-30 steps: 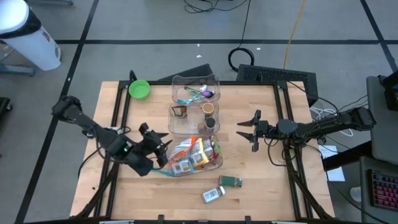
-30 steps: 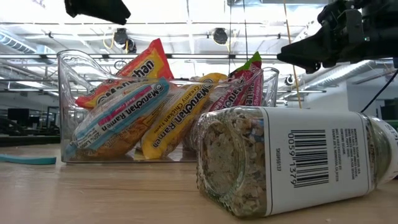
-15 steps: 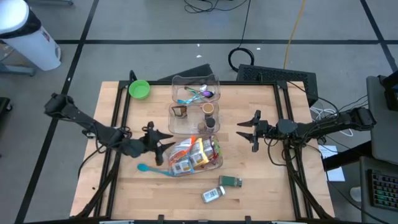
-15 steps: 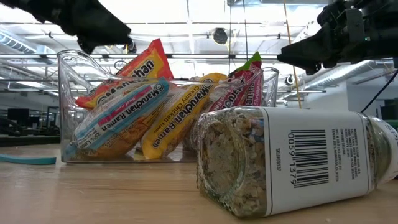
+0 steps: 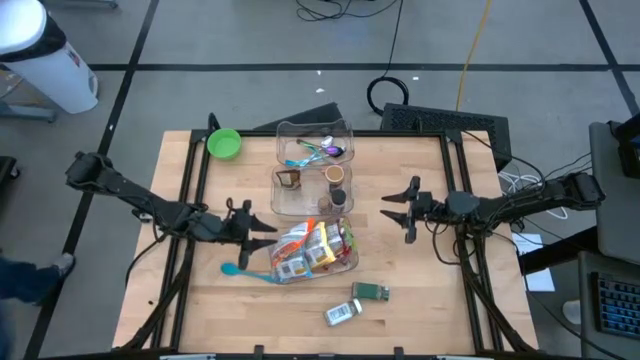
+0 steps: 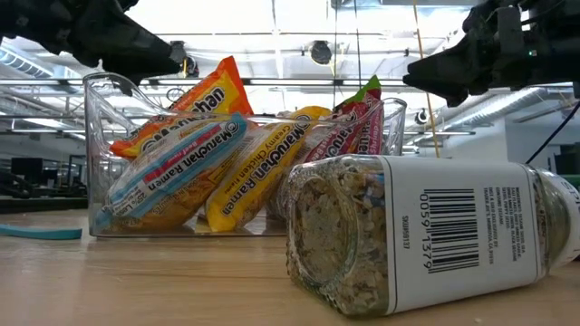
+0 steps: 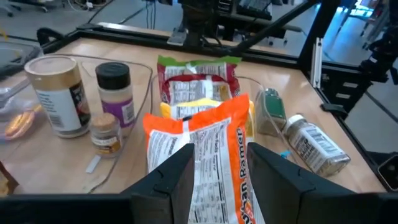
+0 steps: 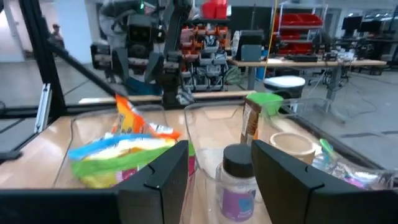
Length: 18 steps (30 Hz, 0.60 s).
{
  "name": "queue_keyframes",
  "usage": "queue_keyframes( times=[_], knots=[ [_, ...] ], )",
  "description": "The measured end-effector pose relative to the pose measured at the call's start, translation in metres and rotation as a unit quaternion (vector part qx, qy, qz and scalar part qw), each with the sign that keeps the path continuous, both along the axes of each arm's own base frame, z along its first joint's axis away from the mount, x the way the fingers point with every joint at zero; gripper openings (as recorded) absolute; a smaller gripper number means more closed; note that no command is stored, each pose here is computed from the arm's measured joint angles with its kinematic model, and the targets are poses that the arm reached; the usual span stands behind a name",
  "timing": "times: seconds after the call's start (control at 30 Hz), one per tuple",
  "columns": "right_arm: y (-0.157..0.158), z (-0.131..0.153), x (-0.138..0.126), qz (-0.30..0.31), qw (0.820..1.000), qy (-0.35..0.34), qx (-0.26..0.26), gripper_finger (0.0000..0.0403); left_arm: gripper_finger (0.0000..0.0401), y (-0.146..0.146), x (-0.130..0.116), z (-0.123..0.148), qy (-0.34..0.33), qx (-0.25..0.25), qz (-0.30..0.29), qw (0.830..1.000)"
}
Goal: Pick & Place Food Item
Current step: Put the light blue spoon into the top transparent bin
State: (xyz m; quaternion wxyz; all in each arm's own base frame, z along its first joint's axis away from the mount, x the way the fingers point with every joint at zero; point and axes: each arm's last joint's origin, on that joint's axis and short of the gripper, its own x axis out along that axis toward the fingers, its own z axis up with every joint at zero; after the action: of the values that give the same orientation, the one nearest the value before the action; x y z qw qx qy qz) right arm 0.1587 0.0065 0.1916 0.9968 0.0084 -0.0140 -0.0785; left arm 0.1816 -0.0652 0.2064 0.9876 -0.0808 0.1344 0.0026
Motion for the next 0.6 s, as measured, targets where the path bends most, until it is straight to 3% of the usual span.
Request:
queue_keyframes(
  times=[0.2, 0.6],
  knots=[
    [-0.0015, 0.0010, -0.0003, -0.026, 1.000, -0.006, 0.007, 0.0166, 0.0152, 0.0005, 0.0006, 0.0024, -0.011, 0.005, 0.011, 1.000],
    [-0.0013, 0.0010, 0.0000, -0.024, 0.999, -0.001, -0.023, 0.0166, 0.0152, -0.0016, 0.0072, 0.0063, -0.048, -0.048, 0.031, 0.997]
  ],
)
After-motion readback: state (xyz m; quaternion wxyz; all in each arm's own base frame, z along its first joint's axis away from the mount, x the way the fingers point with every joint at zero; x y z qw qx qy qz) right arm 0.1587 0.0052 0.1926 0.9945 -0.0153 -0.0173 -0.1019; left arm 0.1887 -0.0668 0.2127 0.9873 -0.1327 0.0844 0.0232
